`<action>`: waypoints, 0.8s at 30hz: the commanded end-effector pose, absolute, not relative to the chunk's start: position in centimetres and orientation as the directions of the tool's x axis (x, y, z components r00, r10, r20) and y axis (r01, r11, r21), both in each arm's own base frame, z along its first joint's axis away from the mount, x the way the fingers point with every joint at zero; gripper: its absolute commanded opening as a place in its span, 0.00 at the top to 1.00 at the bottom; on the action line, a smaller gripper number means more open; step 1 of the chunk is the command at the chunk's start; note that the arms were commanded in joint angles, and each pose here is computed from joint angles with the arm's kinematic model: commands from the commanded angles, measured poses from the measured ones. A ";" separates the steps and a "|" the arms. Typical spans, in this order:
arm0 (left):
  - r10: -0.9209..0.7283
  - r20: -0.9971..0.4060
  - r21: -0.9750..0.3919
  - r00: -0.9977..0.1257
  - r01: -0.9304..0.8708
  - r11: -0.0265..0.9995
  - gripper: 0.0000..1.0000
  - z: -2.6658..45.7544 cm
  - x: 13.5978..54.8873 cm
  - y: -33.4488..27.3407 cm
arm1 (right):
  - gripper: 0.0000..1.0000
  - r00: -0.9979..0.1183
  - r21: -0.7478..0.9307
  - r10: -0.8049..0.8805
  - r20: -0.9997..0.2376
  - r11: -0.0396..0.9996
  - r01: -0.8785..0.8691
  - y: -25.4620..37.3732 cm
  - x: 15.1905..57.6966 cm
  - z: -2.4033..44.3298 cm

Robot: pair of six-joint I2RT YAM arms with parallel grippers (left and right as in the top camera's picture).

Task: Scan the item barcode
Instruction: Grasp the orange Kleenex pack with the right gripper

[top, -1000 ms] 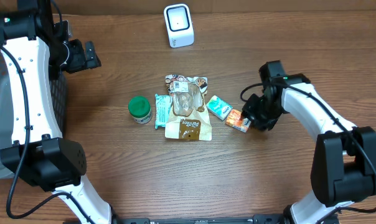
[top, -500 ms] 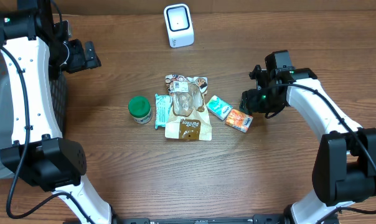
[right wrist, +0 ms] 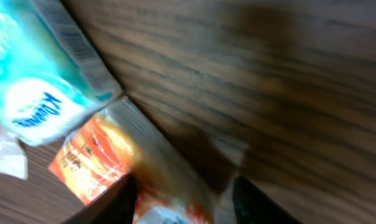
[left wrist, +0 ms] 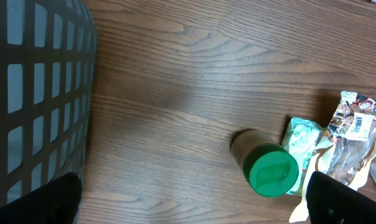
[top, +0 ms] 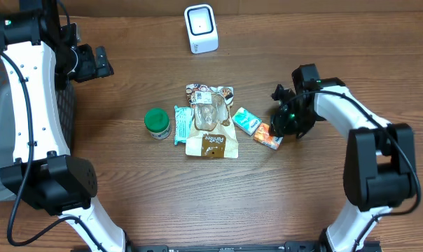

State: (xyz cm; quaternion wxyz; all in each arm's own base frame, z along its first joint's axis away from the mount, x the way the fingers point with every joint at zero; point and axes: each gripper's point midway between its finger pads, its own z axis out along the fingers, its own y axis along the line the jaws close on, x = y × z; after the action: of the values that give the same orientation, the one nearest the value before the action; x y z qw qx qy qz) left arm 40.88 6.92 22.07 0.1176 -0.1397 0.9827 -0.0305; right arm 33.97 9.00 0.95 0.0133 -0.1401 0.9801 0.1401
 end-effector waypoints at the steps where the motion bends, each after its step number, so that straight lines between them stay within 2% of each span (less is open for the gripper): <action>1: -0.259 -0.254 -0.085 -0.932 -0.245 0.966 0.00 23.2 40.6 7.1 | 0.67 -0.963 0.300 -0.267 -0.035 0.917 -0.265 9.2 34.0 -0.1; 5: -0.259 -0.254 -0.085 -0.932 -0.245 0.966 0.00 23.2 40.6 7.1 | 0.94 -0.974 0.314 -0.227 0.000 0.925 -0.216 9.3 33.5 -0.2; 10: -0.259 -0.254 -0.085 -0.932 -0.245 0.966 0.01 23.2 40.6 7.1 | 0.96 -0.987 0.330 -0.146 0.072 0.937 -0.114 9.5 32.6 0.3; 14: -0.259 -0.254 -0.085 -0.932 -0.245 0.966 0.00 23.2 40.6 7.1 | 0.96 -0.984 0.458 -0.145 0.100 0.885 -0.084 11.7 32.3 3.4; 17: -0.259 -0.254 -0.085 -0.932 -0.245 0.966 0.00 23.2 40.6 7.1 | 0.96 -0.988 0.605 -0.143 0.053 0.792 -0.082 14.3 33.1 7.0; 20: -0.259 -0.254 -0.085 -0.932 -0.245 0.966 0.01 23.2 40.6 7.1 | 0.96 -0.990 0.751 -0.138 -0.026 0.651 -0.110 16.9 33.9 11.2; 24: -0.259 -0.254 -0.085 -0.932 -0.245 0.966 0.00 23.2 40.6 7.1 | 0.96 -0.982 0.909 -0.128 -0.141 0.376 -0.179 19.9 34.4 17.7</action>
State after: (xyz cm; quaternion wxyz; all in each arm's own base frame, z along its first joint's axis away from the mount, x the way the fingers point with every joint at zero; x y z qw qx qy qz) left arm 40.89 6.92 22.07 0.1178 -0.1397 0.9827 -0.0305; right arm 33.87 16.58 9.19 -0.0286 -0.0660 0.9165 0.3936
